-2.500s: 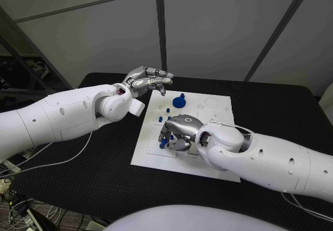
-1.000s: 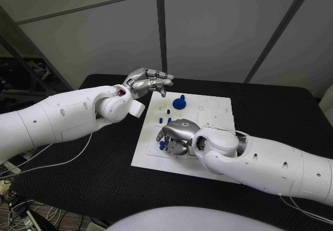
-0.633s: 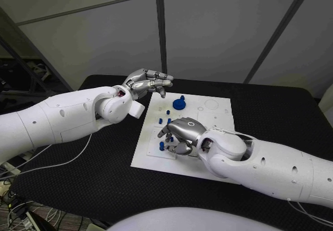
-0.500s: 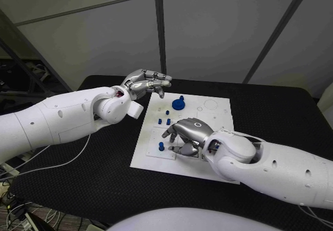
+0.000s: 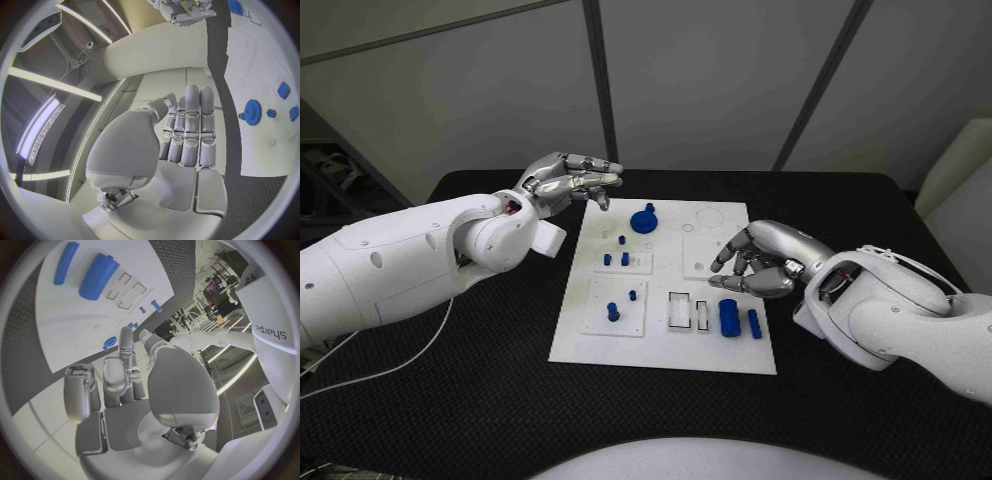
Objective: Assemble the parts on the task board
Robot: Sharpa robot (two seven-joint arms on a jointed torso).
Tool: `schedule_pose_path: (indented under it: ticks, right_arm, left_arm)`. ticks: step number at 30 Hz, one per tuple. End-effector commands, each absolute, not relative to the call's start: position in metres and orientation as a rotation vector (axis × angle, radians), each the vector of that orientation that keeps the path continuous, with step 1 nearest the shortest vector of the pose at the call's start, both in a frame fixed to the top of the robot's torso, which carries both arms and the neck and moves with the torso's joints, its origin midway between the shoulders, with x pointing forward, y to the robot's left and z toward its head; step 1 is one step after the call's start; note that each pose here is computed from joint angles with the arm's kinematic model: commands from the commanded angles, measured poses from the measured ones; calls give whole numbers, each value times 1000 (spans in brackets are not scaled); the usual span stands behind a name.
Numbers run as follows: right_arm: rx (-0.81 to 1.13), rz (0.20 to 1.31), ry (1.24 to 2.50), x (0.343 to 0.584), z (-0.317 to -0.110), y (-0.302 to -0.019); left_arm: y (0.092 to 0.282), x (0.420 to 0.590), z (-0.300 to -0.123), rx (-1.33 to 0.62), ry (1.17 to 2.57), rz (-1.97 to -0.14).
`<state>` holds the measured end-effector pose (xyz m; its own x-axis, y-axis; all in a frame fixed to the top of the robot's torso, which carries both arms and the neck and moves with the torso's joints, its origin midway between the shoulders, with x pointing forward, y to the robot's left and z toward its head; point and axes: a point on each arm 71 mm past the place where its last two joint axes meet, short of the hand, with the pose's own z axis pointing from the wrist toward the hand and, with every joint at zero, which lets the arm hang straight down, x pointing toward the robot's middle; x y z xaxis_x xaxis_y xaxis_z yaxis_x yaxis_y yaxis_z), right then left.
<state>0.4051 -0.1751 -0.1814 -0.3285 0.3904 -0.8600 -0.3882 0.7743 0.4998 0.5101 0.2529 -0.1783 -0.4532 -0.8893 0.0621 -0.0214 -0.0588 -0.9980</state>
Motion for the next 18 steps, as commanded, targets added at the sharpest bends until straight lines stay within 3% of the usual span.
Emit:
schedule_pose_path:
  ticks: [1,8,18]
  right_arm:
    - [238,695,1790,404,-183,-198]
    - [312,556,1835,395,-196,-222]
    - [311,483,1909,383,-223,-213]
  left_arm:
    - [250,509,-177,-997,1524,-1613]
    - [250,508,-177,-997,1525,-1614]
    - [251,508,-177,-996,1526,-1615]
